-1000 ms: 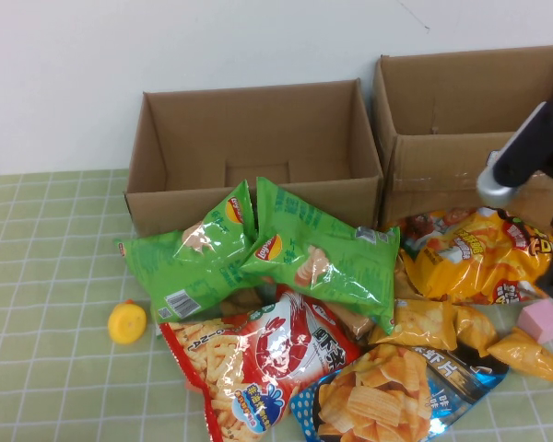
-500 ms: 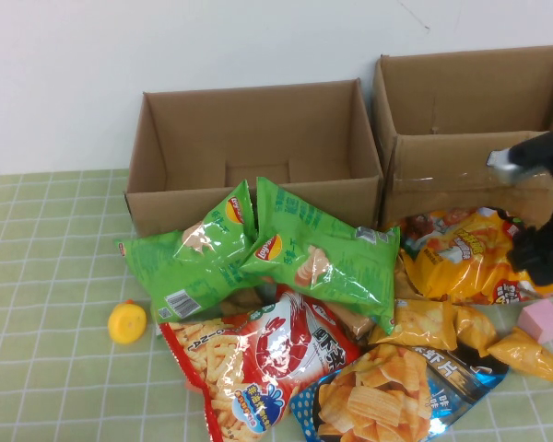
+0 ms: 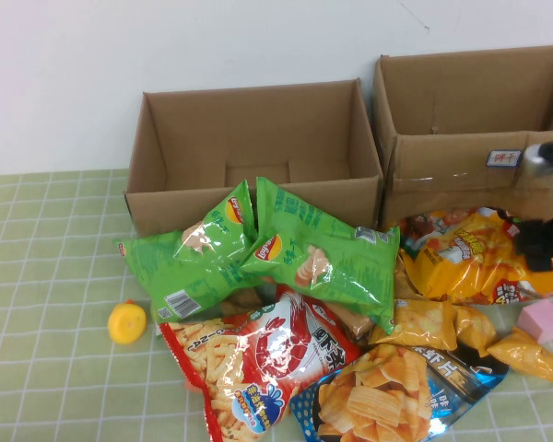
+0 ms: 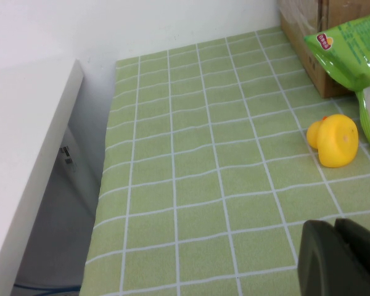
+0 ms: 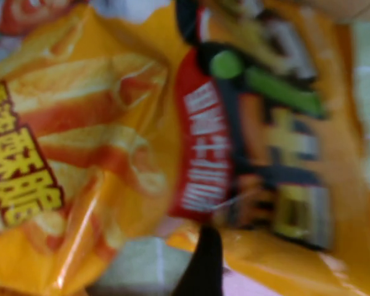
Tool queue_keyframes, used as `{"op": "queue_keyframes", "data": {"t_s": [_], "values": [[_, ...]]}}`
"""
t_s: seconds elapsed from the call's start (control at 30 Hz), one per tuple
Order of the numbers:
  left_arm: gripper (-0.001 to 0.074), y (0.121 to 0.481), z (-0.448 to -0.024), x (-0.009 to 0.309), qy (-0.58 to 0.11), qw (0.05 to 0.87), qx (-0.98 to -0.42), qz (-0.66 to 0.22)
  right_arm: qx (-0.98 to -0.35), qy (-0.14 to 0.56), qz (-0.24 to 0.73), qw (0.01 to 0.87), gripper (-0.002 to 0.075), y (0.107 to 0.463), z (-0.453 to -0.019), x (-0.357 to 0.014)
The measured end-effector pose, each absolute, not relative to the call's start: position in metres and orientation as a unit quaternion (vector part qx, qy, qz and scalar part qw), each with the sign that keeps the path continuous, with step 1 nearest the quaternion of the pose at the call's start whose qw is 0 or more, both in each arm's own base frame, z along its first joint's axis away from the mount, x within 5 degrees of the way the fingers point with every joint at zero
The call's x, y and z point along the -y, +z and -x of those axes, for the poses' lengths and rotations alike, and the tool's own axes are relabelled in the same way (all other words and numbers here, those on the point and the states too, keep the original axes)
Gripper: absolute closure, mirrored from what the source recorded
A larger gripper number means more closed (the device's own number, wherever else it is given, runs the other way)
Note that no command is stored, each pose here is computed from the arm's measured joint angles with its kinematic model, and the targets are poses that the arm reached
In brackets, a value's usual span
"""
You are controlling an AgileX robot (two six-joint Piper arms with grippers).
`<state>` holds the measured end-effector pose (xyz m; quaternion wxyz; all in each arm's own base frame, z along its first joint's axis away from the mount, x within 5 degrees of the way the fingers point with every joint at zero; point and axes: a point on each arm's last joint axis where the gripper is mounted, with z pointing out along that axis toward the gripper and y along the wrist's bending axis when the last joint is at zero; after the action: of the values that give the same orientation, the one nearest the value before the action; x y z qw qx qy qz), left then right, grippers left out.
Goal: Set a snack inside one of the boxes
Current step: Pick up the potato chip, then place the potato chip in the potato chip box
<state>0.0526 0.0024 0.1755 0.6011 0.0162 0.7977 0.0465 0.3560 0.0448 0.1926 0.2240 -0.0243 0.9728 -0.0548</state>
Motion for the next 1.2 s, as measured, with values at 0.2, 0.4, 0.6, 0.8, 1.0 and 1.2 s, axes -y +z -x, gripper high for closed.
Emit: {"op": "queue_keyframes", "data": {"t_s": [0.2, 0.4, 0.6, 0.8, 1.0, 1.2], "values": [[0.0737, 0.176, -0.053, -0.002, 0.047, 0.601, -0.798, -0.016, -0.981, -0.040, 0.025, 0.190, 0.0062, 0.147, -0.367, -0.050], [0.0737, 0.176, -0.053, -0.002, 0.047, 0.601, -0.798, -0.016, -0.981, -0.037, 0.030, 0.185, 0.0181, 0.133, -0.371, -0.051], [0.0737, 0.176, -0.053, -0.002, 0.047, 0.601, -0.798, -0.016, -0.978, -0.033, 0.030, 0.205, 0.0602, 0.143, -0.371, -0.051], [0.0737, 0.176, -0.053, -0.002, 0.047, 0.601, -0.798, -0.016, -0.966, -0.033, 0.022, 0.255, 0.0647, 0.201, -0.359, -0.048], [0.0737, 0.176, -0.053, -0.002, 0.047, 0.601, -0.798, -0.016, -0.949, -0.042, 0.025, 0.310, 0.0647, 0.283, -0.317, -0.038], [0.0737, 0.176, -0.053, -0.002, 0.047, 0.601, -0.798, -0.016, -0.889, 0.011, 0.045, 0.455, 0.0648, 0.386, -0.231, -0.032]]}}
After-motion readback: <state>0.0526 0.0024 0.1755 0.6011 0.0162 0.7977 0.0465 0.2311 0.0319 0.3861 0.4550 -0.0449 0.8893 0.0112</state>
